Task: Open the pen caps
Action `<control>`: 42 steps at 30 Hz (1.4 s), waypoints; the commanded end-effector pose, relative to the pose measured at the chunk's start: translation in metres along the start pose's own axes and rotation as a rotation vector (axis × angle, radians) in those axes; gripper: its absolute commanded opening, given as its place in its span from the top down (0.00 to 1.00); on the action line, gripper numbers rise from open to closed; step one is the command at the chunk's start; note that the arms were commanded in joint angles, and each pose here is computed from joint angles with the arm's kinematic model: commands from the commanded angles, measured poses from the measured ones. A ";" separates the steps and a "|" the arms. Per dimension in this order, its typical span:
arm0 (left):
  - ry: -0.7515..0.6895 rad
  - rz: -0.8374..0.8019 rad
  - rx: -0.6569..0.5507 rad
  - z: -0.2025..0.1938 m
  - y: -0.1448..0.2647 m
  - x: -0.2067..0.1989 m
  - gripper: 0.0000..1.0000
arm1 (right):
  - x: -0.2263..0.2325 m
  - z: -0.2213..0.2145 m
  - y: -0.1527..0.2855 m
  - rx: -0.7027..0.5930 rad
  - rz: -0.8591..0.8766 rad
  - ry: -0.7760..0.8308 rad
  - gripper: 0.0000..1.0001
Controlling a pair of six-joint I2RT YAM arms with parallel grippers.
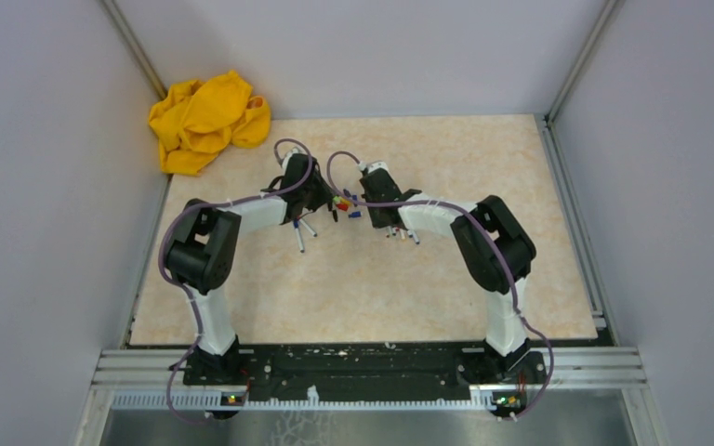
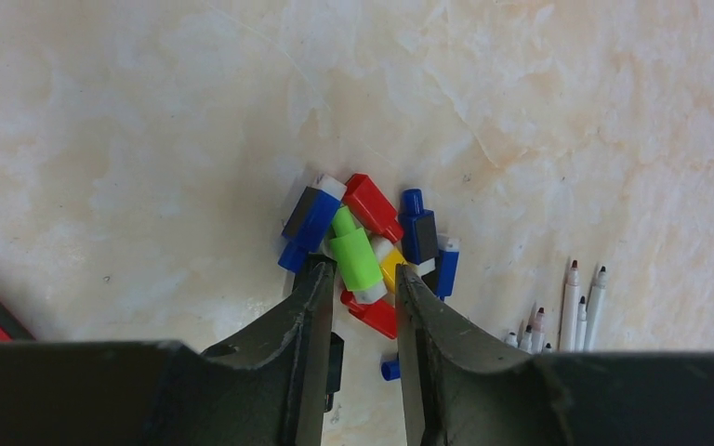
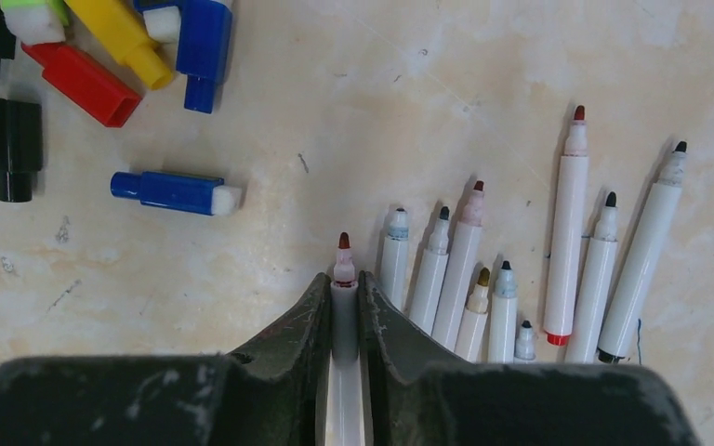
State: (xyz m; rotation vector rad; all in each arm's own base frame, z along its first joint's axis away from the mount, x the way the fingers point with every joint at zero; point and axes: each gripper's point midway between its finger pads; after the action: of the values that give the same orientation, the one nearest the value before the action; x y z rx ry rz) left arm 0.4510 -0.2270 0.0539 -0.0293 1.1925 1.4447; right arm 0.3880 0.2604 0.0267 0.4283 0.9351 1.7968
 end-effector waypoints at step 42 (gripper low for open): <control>0.188 -0.327 -0.555 0.125 0.294 -0.035 0.01 | 0.177 0.096 0.014 -0.168 0.354 0.285 0.52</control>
State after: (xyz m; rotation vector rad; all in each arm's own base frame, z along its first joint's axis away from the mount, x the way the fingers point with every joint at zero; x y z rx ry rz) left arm 0.3230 -0.1063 0.3244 -0.7292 0.8302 1.4499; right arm 0.3741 0.4412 0.0806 0.2590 0.8839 2.2561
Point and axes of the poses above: each gripper's point midway between its finger pads, its own y axis back along the fingers, its own x axis along the line the jaws close on, z = x × y, and after that the axes turned 8 degrees about y, right-handed
